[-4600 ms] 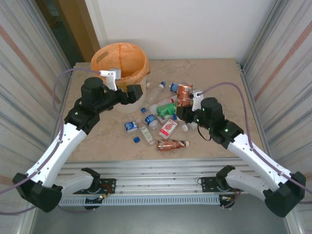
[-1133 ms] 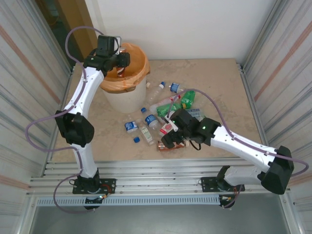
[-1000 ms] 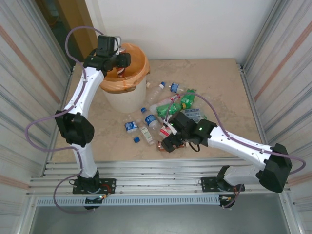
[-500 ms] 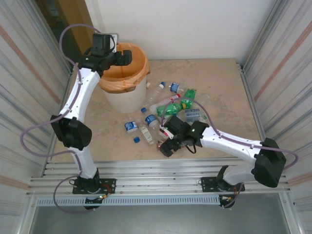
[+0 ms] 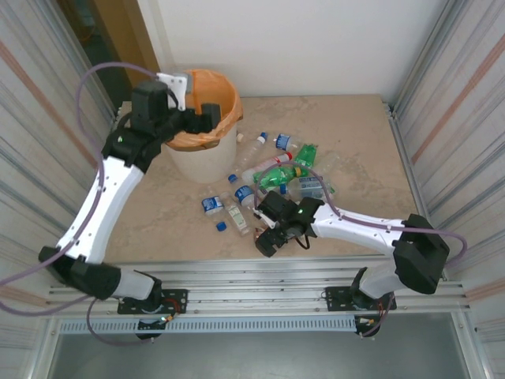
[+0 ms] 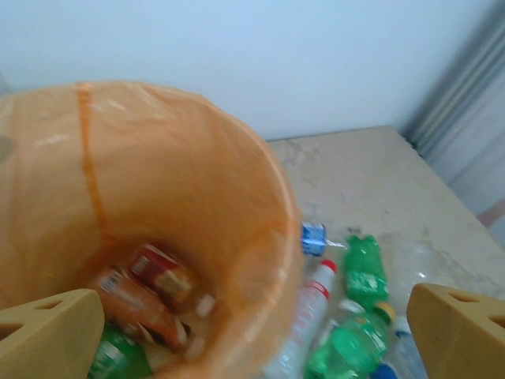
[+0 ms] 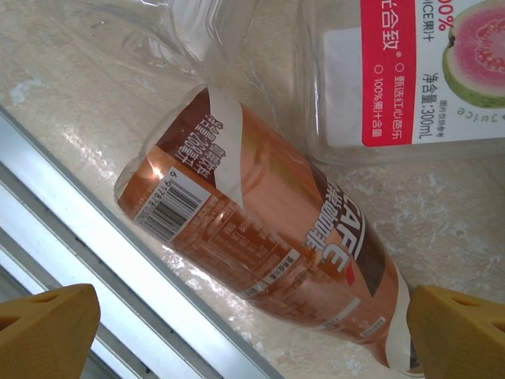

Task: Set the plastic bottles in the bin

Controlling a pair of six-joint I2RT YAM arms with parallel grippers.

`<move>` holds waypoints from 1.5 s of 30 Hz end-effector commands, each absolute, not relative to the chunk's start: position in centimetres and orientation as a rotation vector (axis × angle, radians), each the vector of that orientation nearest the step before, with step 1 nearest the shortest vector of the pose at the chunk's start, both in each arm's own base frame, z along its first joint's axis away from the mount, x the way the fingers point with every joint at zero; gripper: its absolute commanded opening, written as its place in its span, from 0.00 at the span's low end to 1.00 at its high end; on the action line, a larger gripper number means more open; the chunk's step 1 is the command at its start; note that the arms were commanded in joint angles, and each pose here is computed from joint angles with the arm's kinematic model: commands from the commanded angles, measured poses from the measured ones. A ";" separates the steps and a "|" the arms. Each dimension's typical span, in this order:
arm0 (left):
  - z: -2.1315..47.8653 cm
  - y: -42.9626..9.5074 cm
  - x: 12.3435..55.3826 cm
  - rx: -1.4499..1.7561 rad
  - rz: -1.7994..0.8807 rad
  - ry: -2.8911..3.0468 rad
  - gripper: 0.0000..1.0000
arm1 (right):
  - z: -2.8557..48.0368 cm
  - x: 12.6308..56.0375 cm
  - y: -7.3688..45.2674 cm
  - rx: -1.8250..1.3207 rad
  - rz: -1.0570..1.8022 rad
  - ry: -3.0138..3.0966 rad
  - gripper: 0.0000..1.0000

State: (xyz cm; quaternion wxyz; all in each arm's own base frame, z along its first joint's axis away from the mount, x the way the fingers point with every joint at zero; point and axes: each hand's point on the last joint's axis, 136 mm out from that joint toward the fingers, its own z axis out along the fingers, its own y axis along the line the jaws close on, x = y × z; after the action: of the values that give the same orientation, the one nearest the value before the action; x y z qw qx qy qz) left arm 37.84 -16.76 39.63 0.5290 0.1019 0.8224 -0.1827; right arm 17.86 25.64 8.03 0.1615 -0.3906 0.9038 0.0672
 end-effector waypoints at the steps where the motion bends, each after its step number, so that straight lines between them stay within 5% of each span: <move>1: 40.6 -16.7 35.2 0.193 -0.513 1.880 0.99 | 6.9 18.2 25.4 -1.113 0.123 2.573 0.98; 10: 38.6 -14.9 30.3 0.109 -0.567 1.850 0.99 | 5.4 18.9 25.4 -1.113 0.046 2.568 0.98; 20: 38.1 -14.0 29.8 0.082 -0.537 1.858 0.99 | 4.0 19.4 25.6 -1.094 0.006 2.603 1.00; 34: 38.9 -13.6 29.7 0.066 -0.533 1.834 0.99 | 2.9 19.7 24.8 -1.004 0.043 2.691 0.80; 45: 39.2 -13.0 29.2 0.047 -0.523 1.816 0.99 | 1.4 19.7 25.1 -1.043 0.024 2.733 0.82</move>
State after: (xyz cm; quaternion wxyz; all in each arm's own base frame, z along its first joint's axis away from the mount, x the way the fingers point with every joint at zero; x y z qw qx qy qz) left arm 29.48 -13.49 38.53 0.5722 0.0316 0.7881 -0.2246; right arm 19.65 25.07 1.79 0.1187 -0.3558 0.9269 0.0095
